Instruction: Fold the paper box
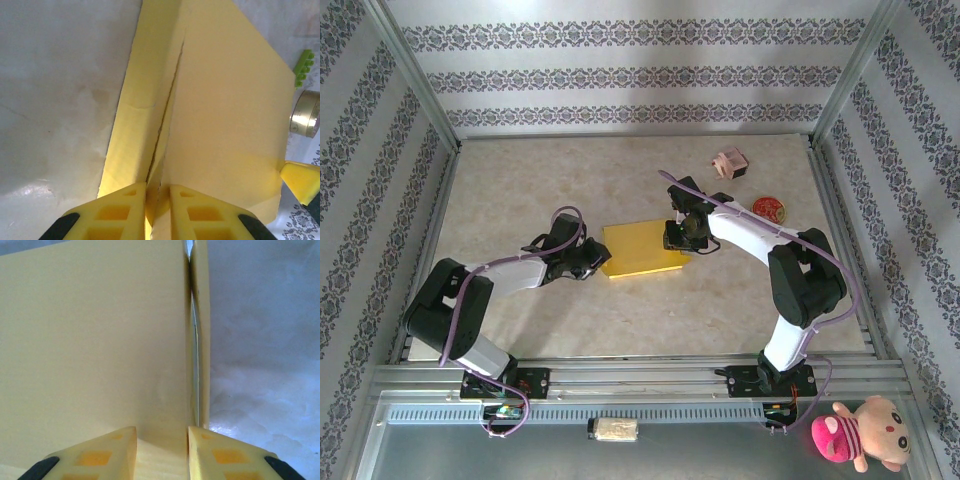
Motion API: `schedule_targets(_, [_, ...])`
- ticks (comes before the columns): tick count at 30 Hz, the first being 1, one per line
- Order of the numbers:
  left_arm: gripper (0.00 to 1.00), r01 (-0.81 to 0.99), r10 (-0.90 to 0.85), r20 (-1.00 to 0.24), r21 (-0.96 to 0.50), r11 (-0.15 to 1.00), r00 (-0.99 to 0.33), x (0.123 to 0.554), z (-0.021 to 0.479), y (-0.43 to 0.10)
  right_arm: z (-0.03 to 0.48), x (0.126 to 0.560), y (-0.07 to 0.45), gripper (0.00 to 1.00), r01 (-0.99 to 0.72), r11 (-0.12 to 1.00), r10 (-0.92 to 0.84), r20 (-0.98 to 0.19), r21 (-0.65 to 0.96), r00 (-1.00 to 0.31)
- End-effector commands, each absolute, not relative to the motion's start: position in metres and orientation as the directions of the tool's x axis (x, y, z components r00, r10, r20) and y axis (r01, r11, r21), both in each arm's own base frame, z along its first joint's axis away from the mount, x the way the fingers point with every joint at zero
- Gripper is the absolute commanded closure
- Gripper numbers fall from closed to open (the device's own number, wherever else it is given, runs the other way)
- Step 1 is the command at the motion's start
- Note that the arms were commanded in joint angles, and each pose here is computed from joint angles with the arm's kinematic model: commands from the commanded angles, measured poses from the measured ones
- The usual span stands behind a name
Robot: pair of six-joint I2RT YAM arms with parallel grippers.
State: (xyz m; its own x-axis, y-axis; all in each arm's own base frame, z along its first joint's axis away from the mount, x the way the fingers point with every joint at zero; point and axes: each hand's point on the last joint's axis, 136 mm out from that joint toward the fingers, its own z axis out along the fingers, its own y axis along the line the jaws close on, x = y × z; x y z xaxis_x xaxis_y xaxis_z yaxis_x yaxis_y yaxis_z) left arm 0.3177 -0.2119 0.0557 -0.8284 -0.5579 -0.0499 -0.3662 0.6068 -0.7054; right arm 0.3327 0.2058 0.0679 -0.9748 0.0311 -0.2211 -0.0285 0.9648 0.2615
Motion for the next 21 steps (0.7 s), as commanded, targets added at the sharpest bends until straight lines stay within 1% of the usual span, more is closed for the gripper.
schedule_targets(1, [0.82, -0.373, -0.538, 0.006, -0.727, 0.576, -0.843, 0.312, 0.054, -0.228, 0.074, 0.331, 0.224, 0.67, -0.05, 0.946, 0.02, -0.212, 0.321, -0.977])
schedule_targets(2, [0.81, -0.373, -0.536, 0.007, -0.726, 0.578, -0.844, 0.312, 0.053, -0.229, 0.075, 0.331, 0.223, 0.67, -0.052, 0.946, 0.019, -0.215, 0.319, -0.976])
schedule_targets(5, [0.69, -0.37, -0.536, -0.014, -0.708, 0.601, -0.844, 0.31, 0.05, -0.224, 0.074, 0.33, 0.221, 0.67, -0.058, 0.95, 0.011, -0.217, 0.308, -0.976])
schedule_targets(6, [0.67, -0.366, -0.536, -0.028, -0.701, 0.612, -0.843, 0.31, 0.05, -0.221, 0.074, 0.33, 0.22, 0.67, -0.059, 0.95, 0.009, -0.218, 0.305, -0.976])
schedule_targets(11, [0.61, -0.332, -0.521, -0.119, -0.648, 0.686, -0.845, 0.31, 0.061, -0.207, 0.087, 0.335, 0.215, 0.62, -0.063, 0.951, 0.016, -0.251, 0.302, -0.968])
schedule_targets(16, [0.51, -0.316, -0.48, -0.215, -0.521, 0.793, -0.85, 0.307, 0.063, -0.182, 0.092, 0.341, 0.203, 0.57, -0.049, 0.962, 0.03, -0.279, 0.27, -0.96])
schedule_targets(18, [0.49, -0.312, -0.459, -0.231, -0.476, 0.822, -0.858, 0.304, 0.062, -0.175, 0.09, 0.341, 0.2, 0.57, -0.042, 0.964, 0.033, -0.276, 0.264, -0.961])
schedule_targets(21, [0.47, -0.302, -0.451, -0.241, -0.471, 0.829, -0.86, 0.305, 0.064, -0.174, 0.089, 0.341, 0.198, 0.56, -0.045, 0.965, 0.028, -0.272, 0.258, -0.962])
